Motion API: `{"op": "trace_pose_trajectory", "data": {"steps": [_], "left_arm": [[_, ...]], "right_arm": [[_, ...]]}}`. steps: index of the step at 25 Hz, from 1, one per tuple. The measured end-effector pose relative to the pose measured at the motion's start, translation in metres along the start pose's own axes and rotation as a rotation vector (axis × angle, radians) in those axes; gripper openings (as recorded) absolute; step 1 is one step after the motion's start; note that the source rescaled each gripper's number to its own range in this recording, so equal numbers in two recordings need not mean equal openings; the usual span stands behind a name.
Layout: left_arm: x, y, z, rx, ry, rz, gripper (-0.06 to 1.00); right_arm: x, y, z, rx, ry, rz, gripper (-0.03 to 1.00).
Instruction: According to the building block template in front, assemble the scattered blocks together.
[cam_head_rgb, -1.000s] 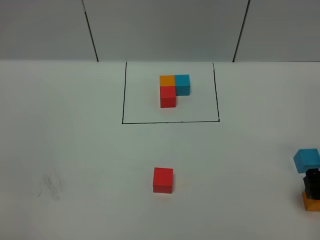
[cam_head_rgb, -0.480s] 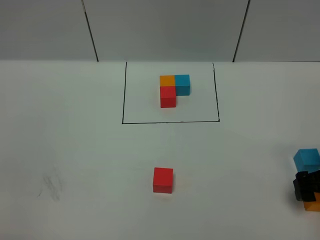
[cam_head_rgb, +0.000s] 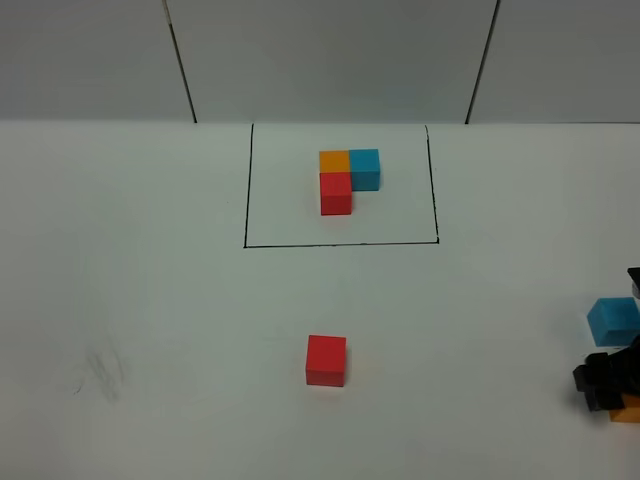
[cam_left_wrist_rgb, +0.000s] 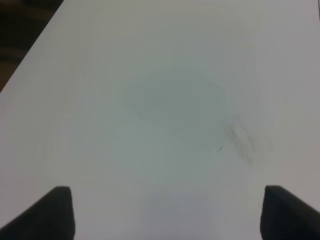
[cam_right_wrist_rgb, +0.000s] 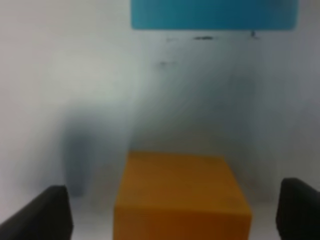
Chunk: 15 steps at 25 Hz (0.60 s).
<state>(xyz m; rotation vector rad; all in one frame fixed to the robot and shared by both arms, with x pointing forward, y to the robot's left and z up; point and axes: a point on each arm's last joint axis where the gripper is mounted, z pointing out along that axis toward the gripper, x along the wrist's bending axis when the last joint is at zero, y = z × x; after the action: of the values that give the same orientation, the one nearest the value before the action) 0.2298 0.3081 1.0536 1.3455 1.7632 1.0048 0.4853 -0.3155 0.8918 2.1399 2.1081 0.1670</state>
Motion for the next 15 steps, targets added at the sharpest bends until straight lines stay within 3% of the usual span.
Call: {"op": "trace_pose_trajectory", "data": {"steps": [4,10,15], "left_arm": [[0.0,0.0,0.0,0.0,0.0,0.0,0.82],[0.0,0.0,0.0,0.0,0.0,0.0,0.82],[0.0,0.0,0.0,0.0,0.0,0.0,0.82]], "right_arm": [[0.0,0.0,0.0,-0.005,0.0,-0.001,0.47],[0.001,-0.001,-0.011,-0.01,0.005,0.01,0.47],[0.004,-0.006,-0.057,-0.121,0.043,0.072,0.47]]}}
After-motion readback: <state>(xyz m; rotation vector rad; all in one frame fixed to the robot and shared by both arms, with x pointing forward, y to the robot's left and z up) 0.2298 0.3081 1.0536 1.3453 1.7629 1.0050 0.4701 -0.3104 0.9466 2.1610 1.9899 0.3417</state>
